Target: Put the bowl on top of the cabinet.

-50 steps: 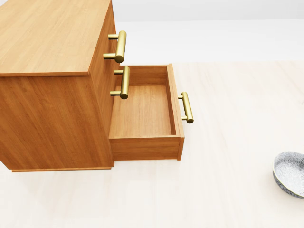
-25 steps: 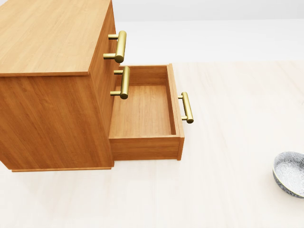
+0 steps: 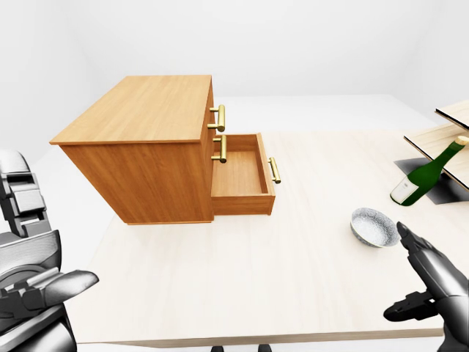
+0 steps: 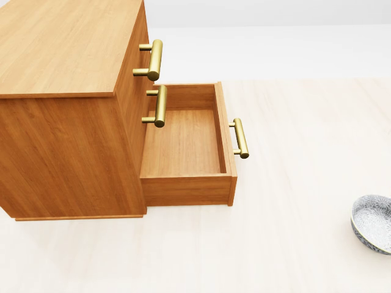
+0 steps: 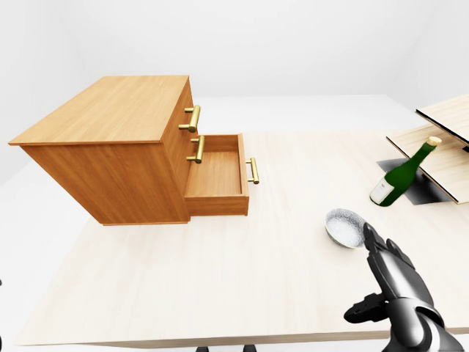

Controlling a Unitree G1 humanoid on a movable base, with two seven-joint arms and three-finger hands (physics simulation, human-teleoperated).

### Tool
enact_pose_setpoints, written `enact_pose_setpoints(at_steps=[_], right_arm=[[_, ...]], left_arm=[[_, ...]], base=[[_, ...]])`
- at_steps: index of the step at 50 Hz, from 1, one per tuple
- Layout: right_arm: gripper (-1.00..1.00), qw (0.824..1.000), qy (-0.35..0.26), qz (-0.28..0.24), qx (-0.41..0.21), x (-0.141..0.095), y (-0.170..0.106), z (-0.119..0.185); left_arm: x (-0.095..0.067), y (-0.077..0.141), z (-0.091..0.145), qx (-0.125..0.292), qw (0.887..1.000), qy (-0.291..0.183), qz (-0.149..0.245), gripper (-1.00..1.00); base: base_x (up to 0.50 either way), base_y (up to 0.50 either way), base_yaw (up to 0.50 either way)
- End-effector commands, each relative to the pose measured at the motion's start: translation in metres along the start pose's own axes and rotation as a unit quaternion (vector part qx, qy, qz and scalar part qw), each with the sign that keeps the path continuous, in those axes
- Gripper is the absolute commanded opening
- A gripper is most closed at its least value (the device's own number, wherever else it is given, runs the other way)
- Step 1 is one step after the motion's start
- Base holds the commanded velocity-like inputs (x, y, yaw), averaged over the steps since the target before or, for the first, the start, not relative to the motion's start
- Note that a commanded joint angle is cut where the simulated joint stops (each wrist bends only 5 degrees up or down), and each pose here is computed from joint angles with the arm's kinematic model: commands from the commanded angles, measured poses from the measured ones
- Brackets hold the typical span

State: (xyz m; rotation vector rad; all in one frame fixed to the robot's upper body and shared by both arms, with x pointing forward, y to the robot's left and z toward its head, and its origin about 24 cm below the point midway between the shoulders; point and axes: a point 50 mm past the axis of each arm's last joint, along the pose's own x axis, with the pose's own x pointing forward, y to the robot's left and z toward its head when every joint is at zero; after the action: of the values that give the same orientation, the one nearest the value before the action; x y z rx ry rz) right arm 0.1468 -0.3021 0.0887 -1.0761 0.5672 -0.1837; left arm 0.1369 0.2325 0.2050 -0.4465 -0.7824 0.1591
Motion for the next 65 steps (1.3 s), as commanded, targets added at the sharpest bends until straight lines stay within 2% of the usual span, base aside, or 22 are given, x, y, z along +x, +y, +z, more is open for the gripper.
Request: enact_pose_setpoints(at_steps=[1, 8, 10, 17, 35, 56, 65], right_arm=[[1.00, 1.000, 0.016, 0.020, 0.000, 0.015, 0.000, -0.012], [1.00, 0.999, 0.012, 0.032, 0.012, 0.020, 0.000, -0.016], [1.00, 0.998, 0.026, 0.049, 0.011, 0.021, 0.007, -0.023], [1.00, 0.998, 0.027, 0.052, 0.012, 0.024, 0.007, -0.025], [1.00, 0.999, 0.029, 0.001, -0.036, 0.032, -0.029, -0.020], [1.00, 0.998, 0.019, 0.028, -0.056, 0.062, -0.038, -0.013], [1.00, 0.997, 0.018, 0.026, -0.069, 0.063, -0.042, -0.011]], left_arm=[[0.001, 0.001, 0.000, 0.001, 1.000, -0.001, 0.002, 1.00], [0.000, 0.001, -0.003, 0.003, 1.000, 0.004, 0.001, 1.00], [0.000, 0.002, -0.005, 0.007, 1.000, 0.007, 0.003, 1.00], [0.000, 0.002, -0.004, 0.005, 1.000, 0.008, 0.002, 1.00], [-0.002, 0.003, -0.010, 0.008, 1.000, 0.019, 0.001, 1.00], [0.000, 0.001, -0.007, 0.006, 1.000, 0.012, 0.001, 1.00], [0.001, 0.000, -0.006, 0.005, 1.000, 0.009, 0.002, 1.00]], base=[[0.00, 0.00, 0.00], [0.00, 0.00, 0.00], [0.00, 0.00, 0.00], [0.00, 0.00, 0.00], [0.00, 0.00, 0.00], [0.00, 0.00, 0.00], [0.00, 0.00, 0.00]])
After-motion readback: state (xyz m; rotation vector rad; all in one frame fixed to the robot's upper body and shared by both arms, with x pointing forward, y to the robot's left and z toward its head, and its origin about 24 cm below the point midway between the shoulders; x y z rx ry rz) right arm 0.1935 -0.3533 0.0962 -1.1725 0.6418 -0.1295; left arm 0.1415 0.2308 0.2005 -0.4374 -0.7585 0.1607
